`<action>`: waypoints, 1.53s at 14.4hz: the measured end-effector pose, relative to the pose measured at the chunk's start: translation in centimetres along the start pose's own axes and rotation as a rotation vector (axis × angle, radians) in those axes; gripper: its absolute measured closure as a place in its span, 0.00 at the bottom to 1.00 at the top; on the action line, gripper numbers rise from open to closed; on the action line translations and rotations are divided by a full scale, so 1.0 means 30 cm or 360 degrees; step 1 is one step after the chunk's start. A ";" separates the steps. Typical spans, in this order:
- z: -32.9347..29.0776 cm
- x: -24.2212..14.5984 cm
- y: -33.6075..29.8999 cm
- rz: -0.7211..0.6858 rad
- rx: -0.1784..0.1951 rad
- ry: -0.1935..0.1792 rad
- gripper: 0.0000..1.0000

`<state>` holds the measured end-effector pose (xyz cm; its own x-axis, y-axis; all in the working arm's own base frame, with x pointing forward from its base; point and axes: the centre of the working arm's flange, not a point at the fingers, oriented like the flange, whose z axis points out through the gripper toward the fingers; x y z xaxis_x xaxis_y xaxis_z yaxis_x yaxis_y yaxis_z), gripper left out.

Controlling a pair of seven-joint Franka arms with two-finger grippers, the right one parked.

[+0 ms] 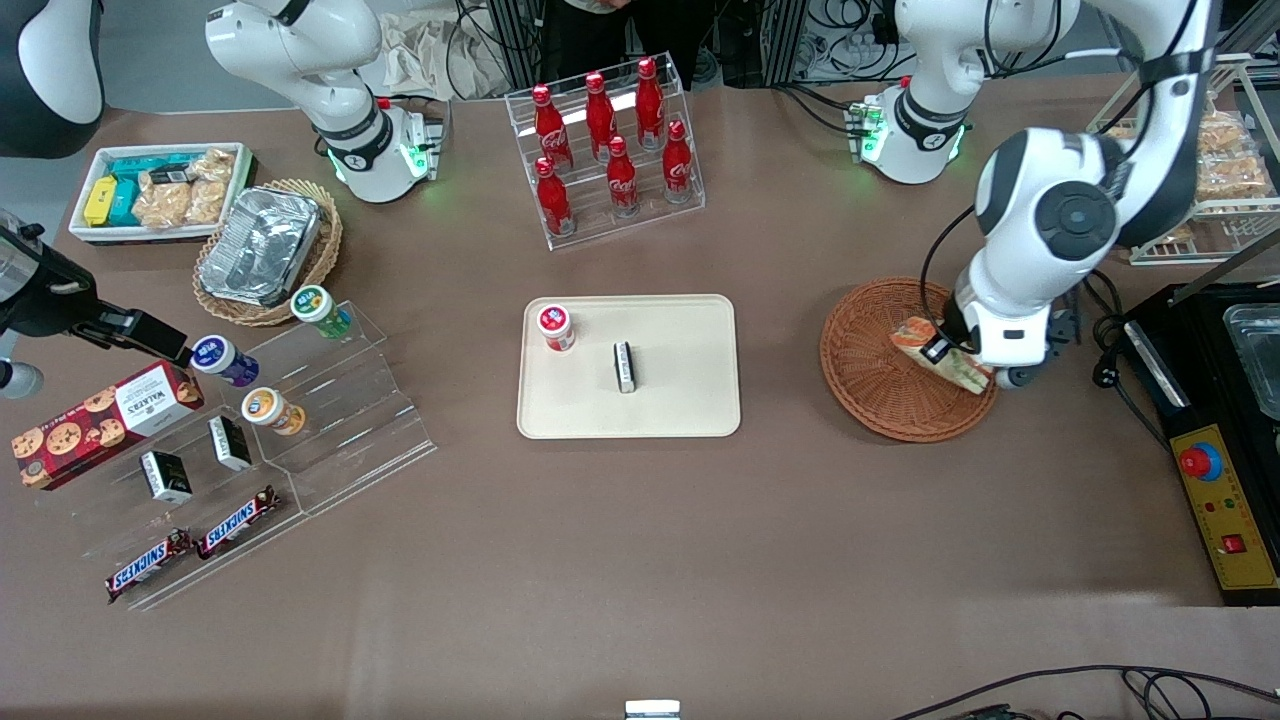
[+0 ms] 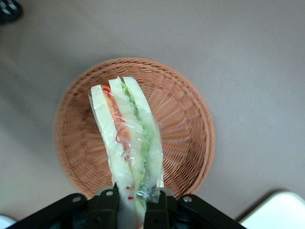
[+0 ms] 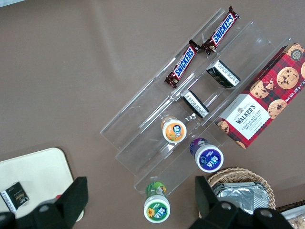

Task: Place sandwich from basket to tray
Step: 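Carry the held sandwich over the white tray beside the black box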

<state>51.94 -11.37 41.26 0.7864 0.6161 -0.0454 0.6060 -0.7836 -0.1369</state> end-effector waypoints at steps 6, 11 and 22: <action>-0.336 0.044 -0.041 0.0264 0.0071 -0.0111 0.81; -0.392 0.014 -0.018 0.0325 0.0094 -0.0132 0.81; -0.327 -0.306 0.244 0.0543 0.0105 -0.0215 0.81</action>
<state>50.33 -23.55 50.37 0.9162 0.3287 -0.2293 0.2992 -0.9416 -0.1544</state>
